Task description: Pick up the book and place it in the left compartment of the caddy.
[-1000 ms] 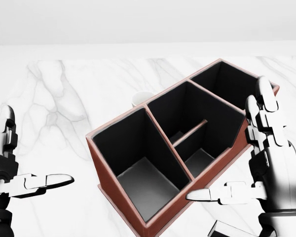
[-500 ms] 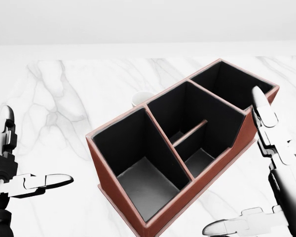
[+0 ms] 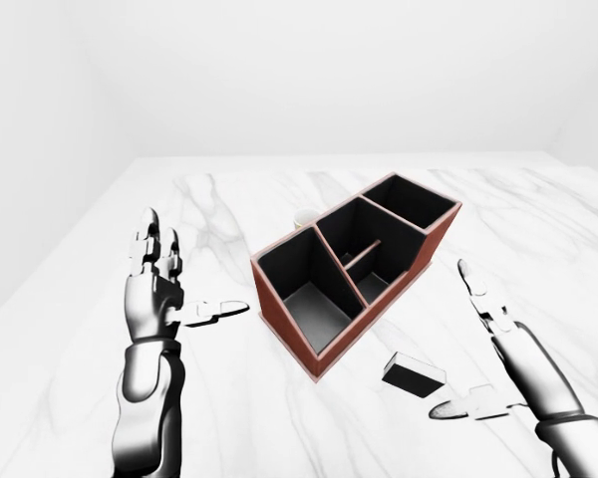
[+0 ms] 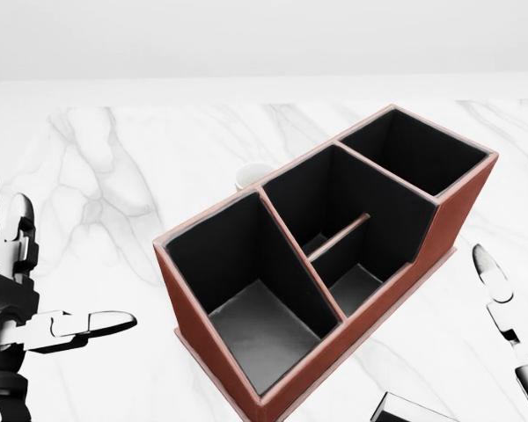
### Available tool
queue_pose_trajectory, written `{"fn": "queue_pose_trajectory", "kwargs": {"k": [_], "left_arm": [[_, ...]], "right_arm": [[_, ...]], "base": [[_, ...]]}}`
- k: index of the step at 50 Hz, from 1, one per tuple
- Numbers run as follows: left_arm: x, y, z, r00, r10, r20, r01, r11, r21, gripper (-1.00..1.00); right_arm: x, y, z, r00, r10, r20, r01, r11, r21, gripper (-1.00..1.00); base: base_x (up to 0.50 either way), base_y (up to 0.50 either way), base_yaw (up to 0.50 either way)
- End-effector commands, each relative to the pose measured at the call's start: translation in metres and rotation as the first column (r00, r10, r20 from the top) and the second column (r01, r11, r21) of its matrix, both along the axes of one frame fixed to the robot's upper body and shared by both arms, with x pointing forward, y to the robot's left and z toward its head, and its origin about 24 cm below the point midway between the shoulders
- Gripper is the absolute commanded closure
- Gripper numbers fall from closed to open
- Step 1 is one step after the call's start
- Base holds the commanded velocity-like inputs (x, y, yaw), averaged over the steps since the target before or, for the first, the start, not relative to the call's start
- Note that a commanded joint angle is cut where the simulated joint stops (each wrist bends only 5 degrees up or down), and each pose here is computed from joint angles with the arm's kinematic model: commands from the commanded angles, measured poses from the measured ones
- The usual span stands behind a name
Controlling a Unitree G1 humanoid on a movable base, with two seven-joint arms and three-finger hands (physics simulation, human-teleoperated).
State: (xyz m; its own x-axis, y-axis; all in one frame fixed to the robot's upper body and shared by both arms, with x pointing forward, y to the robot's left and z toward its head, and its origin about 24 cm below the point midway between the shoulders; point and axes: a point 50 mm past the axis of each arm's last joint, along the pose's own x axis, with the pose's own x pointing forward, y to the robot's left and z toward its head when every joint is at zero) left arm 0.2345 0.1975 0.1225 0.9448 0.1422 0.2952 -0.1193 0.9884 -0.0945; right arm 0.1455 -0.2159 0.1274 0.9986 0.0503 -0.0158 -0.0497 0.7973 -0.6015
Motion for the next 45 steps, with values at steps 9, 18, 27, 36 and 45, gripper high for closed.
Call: {"fn": "queue_pose_trajectory", "kwargs": {"k": [9,18,27,36,45], "left_arm": [[0.004,-0.001,-0.007,0.999,-0.002,-0.032,0.002,1.000,0.005,-1.00],[0.004,-0.001,-0.006,1.000,0.000,-0.029,0.000,1.000,0.004,-1.00],[0.005,-0.001,-0.007,0.999,0.001,-0.035,-0.001,1.000,0.004,-1.00],[0.004,-0.002,-0.009,0.999,0.000,-0.040,0.000,1.000,0.006,-1.00],[0.005,-0.001,-0.007,0.999,0.004,-0.033,-0.004,1.000,0.005,-1.00]], "right_arm": [[-0.006,-0.018,-0.012,0.984,-0.148,-0.100,0.136,0.984,-0.115,-1.00],[-0.001,-0.014,-0.015,0.984,-0.134,-0.120,0.118,0.984,-0.135,-1.00],[0.002,-0.016,-0.027,0.975,-0.128,-0.181,0.101,0.984,-0.147,-1.00],[0.010,-0.026,-0.041,0.964,-0.129,-0.234,0.099,0.986,-0.136,-1.00],[0.020,-0.035,-0.051,0.956,-0.107,-0.273,0.075,0.989,-0.126,-1.00]], "base": [[0.00,0.00,0.00],[0.00,0.00,0.00],[0.00,0.00,0.00],[0.00,0.00,0.00],[0.00,0.00,0.00]]}}
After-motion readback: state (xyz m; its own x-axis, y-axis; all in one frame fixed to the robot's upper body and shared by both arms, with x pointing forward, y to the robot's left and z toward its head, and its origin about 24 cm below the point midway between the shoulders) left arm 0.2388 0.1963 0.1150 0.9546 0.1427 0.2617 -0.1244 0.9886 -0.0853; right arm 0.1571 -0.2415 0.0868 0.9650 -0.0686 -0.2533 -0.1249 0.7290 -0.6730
